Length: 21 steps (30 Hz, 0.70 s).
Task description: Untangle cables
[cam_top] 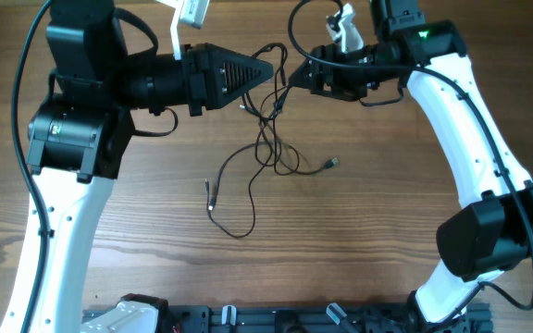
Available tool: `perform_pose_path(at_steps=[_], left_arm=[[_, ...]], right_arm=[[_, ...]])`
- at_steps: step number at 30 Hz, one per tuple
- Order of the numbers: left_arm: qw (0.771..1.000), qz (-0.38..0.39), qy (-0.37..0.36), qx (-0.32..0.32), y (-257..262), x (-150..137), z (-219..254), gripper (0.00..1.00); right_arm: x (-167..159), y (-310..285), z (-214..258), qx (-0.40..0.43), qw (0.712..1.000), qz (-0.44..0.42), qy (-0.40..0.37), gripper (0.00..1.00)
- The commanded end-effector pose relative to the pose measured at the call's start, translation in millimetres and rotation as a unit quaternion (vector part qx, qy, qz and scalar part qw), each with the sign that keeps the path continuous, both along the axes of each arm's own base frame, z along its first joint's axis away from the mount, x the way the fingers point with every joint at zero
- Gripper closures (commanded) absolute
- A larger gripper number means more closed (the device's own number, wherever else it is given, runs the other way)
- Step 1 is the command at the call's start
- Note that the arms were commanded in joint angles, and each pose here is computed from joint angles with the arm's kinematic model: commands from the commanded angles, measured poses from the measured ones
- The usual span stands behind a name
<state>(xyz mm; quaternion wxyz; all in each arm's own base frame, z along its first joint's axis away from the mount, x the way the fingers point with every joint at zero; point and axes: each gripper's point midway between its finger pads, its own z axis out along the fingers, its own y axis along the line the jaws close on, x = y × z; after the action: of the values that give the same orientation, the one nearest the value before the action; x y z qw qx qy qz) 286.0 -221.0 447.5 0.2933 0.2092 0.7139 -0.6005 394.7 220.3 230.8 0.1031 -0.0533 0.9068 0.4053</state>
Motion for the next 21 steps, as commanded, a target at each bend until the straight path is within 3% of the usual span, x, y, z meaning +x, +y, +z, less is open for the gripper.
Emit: perform_pose_path(at_steps=[1,5,7,9,10,13,15,21], left_arm=[[1.000,-0.010,-0.016,-0.008,2,-12,13,0.96],[1.000,-0.008,-0.016,-0.007,2,-11,13,0.96],[1.000,-0.002,-0.017,-0.006,3,-9,13,0.96],[1.000,0.019,-0.021,-0.002,7,-1,13,0.96],[0.999,0.033,-0.026,-0.001,12,4,14,0.96],[0.996,0.083,-0.030,-0.013,39,25,23,0.96],[0.992,0.119,-0.026,-0.024,61,36,31,0.96],[0.975,0.215,-0.052,-0.032,123,40,53,0.96]], right_arm=[[-3,14,10,0.045,0.999,0.000,0.029,0.32],[-6,40,-2,0.048,0.998,0.011,0.050,0.33],[-10,47,-10,0.040,0.997,0.018,0.060,0.46],[-11,46,-21,0.024,0.997,0.014,0.065,0.73],[-11,43,-29,0.012,0.997,0.008,0.070,0.79],[-12,31,-52,-0.020,0.996,-0.009,0.085,0.85],[-12,20,-67,-0.044,0.994,-0.024,0.094,0.96],[-2,-38,-98,-0.142,0.979,-0.095,0.108,0.95]])
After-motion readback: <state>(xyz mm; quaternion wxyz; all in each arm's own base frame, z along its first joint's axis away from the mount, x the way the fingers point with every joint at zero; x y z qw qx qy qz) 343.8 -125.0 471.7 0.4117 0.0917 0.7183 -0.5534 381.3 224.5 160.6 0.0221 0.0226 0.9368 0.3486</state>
